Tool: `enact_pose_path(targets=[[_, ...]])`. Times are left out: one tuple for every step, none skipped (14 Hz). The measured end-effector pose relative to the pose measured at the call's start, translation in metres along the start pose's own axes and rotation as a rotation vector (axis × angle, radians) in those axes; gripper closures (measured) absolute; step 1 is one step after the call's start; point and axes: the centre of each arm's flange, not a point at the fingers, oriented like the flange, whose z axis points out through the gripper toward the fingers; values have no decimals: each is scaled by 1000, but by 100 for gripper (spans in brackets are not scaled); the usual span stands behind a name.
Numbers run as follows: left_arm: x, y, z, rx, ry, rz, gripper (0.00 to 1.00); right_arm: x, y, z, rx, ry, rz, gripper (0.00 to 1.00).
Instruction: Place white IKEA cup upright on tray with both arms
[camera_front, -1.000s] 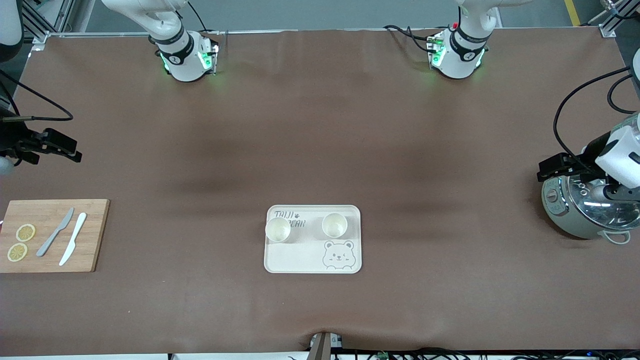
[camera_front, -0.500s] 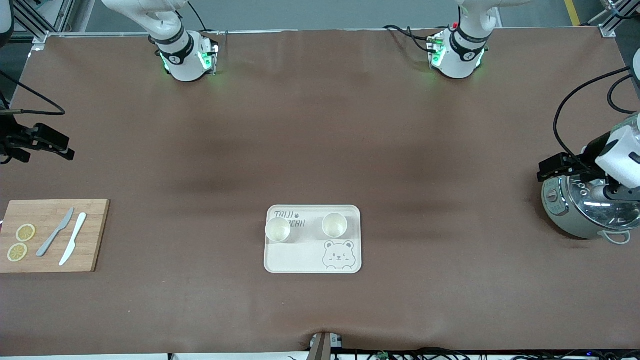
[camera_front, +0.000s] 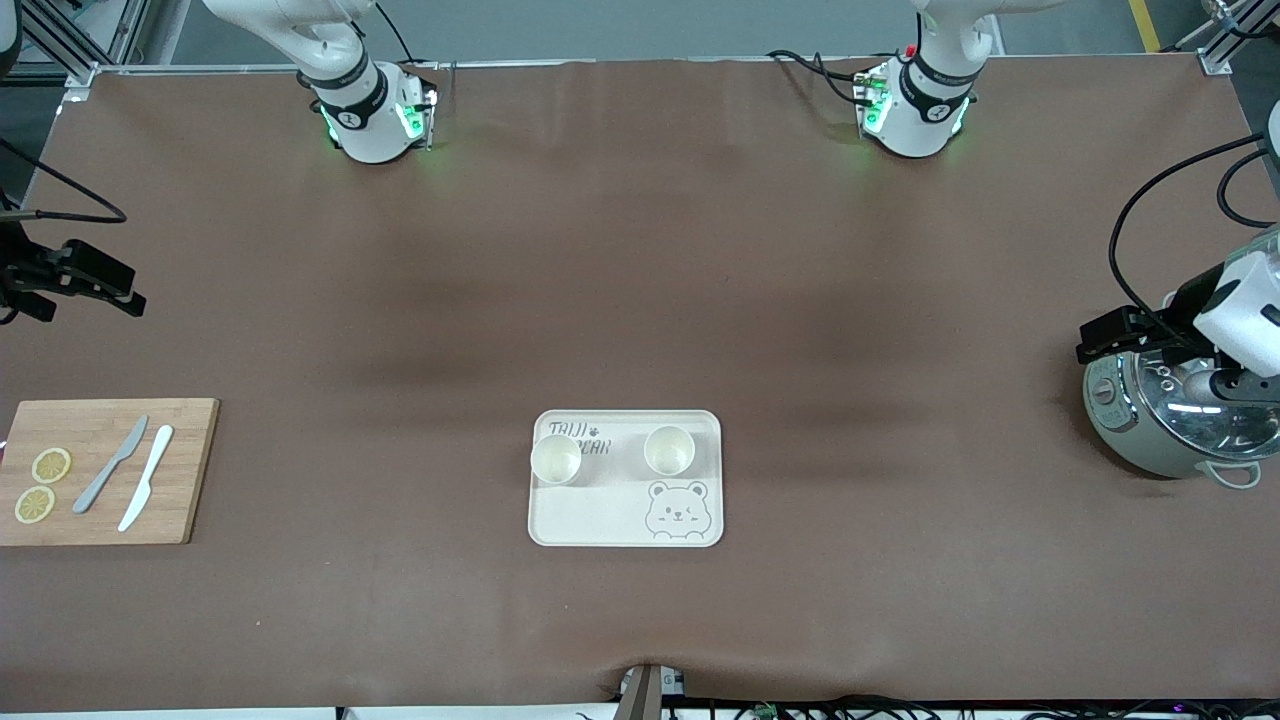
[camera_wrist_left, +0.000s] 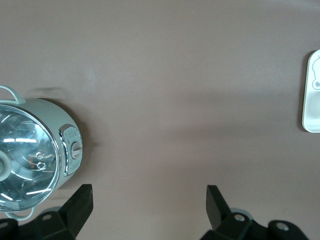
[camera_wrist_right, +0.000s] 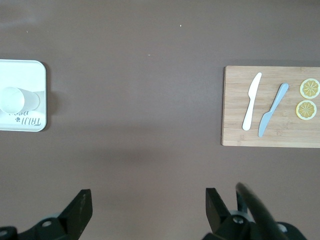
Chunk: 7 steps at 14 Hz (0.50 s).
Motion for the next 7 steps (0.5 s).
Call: enact_pose_path(targets=[[0,-1,0,0,0,-1,0,0,0,0,0,-1,0,0],[0,-1,0,0,0,-2,0,-1,0,0,1,-5,0,0],[0,-1,0,0,0,-1,0,-1,0,1,1,-12,0,0],[0,0,0,0,0,-1,0,-2,0,1,1,-16,4,0],[0,0,0,0,0,0,0,-2,0,1,2,-19,9,0],[0,0,0,0,0,0,0,-2,-1,2,2,-22,12,0],[0,0,0,0,0,0,0,-3,-1,2,2,-25,13,0]])
